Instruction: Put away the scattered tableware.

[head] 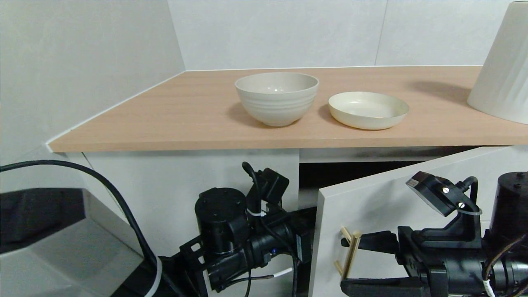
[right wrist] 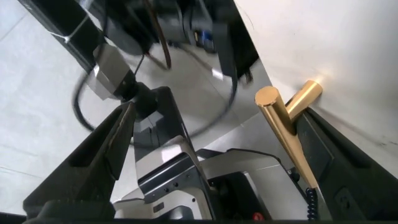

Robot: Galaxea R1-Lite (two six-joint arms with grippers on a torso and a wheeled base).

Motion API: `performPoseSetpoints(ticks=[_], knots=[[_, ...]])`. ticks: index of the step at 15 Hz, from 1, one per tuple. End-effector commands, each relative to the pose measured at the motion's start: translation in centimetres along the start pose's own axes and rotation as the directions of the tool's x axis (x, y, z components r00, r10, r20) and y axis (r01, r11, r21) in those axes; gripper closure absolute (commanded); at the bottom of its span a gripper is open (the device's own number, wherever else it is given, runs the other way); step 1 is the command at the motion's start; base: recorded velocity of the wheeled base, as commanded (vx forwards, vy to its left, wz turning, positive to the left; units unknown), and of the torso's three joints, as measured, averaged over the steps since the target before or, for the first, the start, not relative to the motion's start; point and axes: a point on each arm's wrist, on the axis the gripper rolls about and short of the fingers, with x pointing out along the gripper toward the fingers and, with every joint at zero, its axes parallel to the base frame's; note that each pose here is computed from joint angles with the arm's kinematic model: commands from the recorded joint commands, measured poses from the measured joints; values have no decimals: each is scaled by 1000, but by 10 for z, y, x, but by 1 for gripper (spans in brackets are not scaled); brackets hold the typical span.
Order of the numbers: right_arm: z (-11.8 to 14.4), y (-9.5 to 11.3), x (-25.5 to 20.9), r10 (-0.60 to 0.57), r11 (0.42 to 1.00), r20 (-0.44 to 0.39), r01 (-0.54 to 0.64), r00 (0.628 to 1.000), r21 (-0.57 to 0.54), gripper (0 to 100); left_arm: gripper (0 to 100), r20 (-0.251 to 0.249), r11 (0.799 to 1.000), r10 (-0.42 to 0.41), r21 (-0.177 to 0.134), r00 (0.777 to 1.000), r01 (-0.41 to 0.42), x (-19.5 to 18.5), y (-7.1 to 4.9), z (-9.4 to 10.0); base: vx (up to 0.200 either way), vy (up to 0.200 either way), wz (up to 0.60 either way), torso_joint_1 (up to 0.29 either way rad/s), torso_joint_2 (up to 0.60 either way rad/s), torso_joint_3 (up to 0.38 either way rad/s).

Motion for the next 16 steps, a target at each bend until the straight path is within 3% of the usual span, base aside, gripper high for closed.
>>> performPoseSetpoints(ticks=[1,8,11,13,14,16], knots=[[0,-1,0,-11,1000,2,11,1000,0,0,100,-50,1000,-14,-9,999,13,4,-3,-17,0,0,0,0,0,0],[0,2,-8,-122,992,9,122,993,-30,0,100,-33,1000,-31,-5,999,31,3,-5,-14,0,0,0,0,0,0],[11,21,-28,-161,987,5,161,987,-24,0,100,-35,1000,-31,-5,999,30,3,-5,-15,0,0,0,0,0,0],[9,26,-35,-234,971,-12,233,972,-56,0,100,-33,1000,-31,-6,999,31,4,-5,-14,0,0,0,0,0,0],[4,30,-44,-321,943,-17,318,947,-97,0,100,-33,1000,-31,-6,999,31,5,-5,-15,0,0,0,0,0,0],[-5,44,-64,-323,944,-45,319,945,-89,0,100,-33,999,-34,-4,999,34,5,-5,-14,0,0,0,0,0,0]])
